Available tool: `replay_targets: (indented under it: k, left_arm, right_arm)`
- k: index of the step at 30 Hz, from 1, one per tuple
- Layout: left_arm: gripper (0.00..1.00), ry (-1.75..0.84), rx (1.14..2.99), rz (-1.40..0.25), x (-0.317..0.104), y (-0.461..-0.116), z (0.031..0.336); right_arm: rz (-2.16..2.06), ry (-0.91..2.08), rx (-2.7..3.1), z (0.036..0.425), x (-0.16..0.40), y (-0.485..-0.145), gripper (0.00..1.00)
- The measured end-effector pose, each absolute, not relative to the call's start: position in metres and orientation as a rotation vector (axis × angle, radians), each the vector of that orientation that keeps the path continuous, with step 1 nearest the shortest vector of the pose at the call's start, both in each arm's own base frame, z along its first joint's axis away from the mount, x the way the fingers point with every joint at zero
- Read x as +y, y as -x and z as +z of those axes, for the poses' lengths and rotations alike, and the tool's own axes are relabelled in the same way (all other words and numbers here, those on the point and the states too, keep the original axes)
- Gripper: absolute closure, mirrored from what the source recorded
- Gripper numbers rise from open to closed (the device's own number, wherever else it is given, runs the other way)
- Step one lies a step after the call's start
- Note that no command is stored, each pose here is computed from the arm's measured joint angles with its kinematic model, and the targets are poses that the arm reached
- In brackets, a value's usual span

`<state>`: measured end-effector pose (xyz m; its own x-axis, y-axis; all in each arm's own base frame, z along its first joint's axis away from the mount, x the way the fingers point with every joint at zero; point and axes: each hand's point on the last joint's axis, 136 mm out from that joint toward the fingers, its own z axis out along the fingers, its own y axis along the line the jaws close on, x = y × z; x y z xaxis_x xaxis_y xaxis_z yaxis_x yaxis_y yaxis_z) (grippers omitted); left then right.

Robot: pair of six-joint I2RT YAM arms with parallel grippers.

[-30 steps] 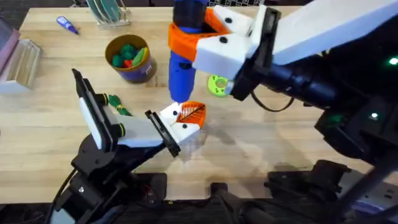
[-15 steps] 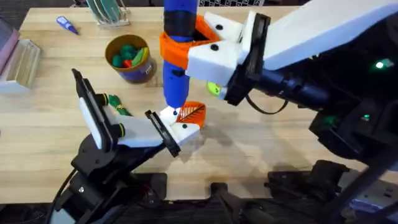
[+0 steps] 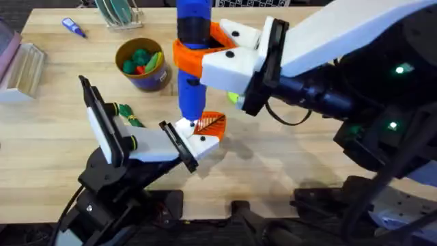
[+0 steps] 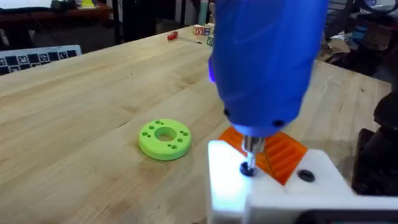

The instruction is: Pick up the gripper from the table and insert it into the empty holder that is missing its gripper. Then pick up a screw, insert it into the mounting hole, and use the screwdriver to tighten it. Finally, clean up the table by picking up the vegetable and placing it into the bucket.

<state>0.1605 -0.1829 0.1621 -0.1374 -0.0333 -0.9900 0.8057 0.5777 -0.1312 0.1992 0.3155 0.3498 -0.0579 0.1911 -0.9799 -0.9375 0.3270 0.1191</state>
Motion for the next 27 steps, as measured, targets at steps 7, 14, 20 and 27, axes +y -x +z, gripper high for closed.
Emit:
replay_targets:
  k: [7, 14, 20, 27]
  left_arm:
    - [0.985, -0.676, 1.548, -0.829, -0.1829, -0.1605, 0.1621]
    - [0.985, -0.676, 1.548, -0.829, -0.1829, -0.1605, 0.1621]
    - [0.985, -0.676, 1.548, -0.829, -0.1829, -0.1605, 0.1622]
    - [0.985, -0.676, 1.548, -0.829, -0.1829, -0.1605, 0.1621]
  right_arm:
    - [1.107, 0.775, 1.294, 0.3493, 0.3156, -0.1992, 0.979]
    - [1.109, 0.773, 1.295, 0.3492, 0.3156, -0.1993, 0.979]
    - [1.097, 0.782, 1.287, 0.3493, 0.3156, -0.1993, 0.979]
    - [1.091, 0.786, 1.283, 0.3493, 0.3156, -0.1993, 0.979]
